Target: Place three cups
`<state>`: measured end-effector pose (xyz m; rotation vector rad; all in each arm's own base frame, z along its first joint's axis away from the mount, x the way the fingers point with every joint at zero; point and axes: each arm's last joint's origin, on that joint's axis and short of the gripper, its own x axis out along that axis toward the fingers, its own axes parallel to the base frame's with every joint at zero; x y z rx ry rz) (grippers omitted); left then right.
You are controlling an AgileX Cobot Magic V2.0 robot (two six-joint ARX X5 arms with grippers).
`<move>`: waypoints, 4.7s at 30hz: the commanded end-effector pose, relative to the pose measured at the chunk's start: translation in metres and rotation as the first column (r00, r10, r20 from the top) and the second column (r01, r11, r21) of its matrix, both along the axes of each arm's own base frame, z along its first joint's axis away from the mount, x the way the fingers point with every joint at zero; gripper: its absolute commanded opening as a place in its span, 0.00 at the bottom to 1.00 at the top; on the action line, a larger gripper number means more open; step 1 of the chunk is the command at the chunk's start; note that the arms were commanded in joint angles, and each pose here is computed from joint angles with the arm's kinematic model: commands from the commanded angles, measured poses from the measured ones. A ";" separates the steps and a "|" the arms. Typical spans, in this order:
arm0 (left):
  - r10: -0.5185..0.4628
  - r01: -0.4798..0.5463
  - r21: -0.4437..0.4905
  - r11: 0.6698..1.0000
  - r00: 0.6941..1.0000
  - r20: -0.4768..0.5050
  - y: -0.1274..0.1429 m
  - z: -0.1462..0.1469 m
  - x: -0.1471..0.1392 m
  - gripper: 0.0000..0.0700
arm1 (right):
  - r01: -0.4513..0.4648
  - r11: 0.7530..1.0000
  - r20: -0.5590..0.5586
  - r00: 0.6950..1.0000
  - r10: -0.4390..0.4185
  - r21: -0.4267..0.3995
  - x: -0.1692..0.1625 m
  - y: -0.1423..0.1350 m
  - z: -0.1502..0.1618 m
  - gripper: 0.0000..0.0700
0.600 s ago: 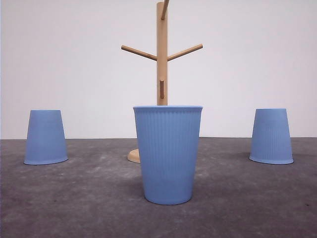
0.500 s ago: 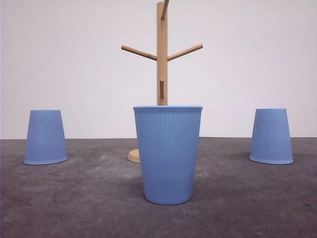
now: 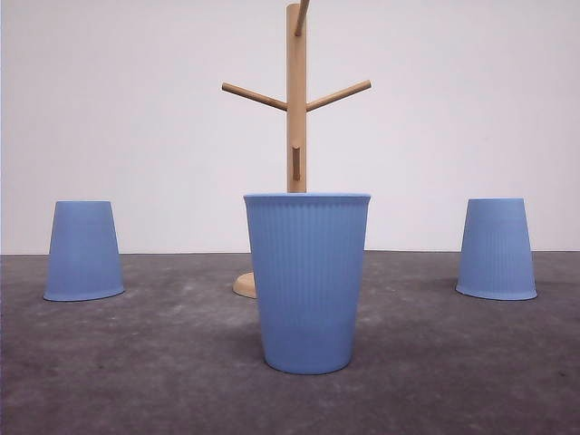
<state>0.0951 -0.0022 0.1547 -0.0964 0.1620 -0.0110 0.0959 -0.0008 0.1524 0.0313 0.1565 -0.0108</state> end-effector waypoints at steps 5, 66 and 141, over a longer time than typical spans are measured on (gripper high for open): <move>0.003 -0.004 -0.006 1.000 1.000 -0.017 0.000 -0.005 0.000 0.02 | 0.005 1.000 0.011 1.000 -0.005 0.011 0.000 0.000 0.000 0.01; -0.082 0.076 -0.033 0.997 0.918 -0.387 -0.015 0.154 0.125 0.02 | -0.140 0.981 -0.304 0.936 0.176 0.137 0.091 0.005 0.159 0.01; -0.077 0.182 0.072 0.981 0.697 -0.713 -0.037 0.094 0.296 0.81 | -0.270 0.947 -0.448 0.835 0.320 0.174 0.118 0.008 0.140 0.94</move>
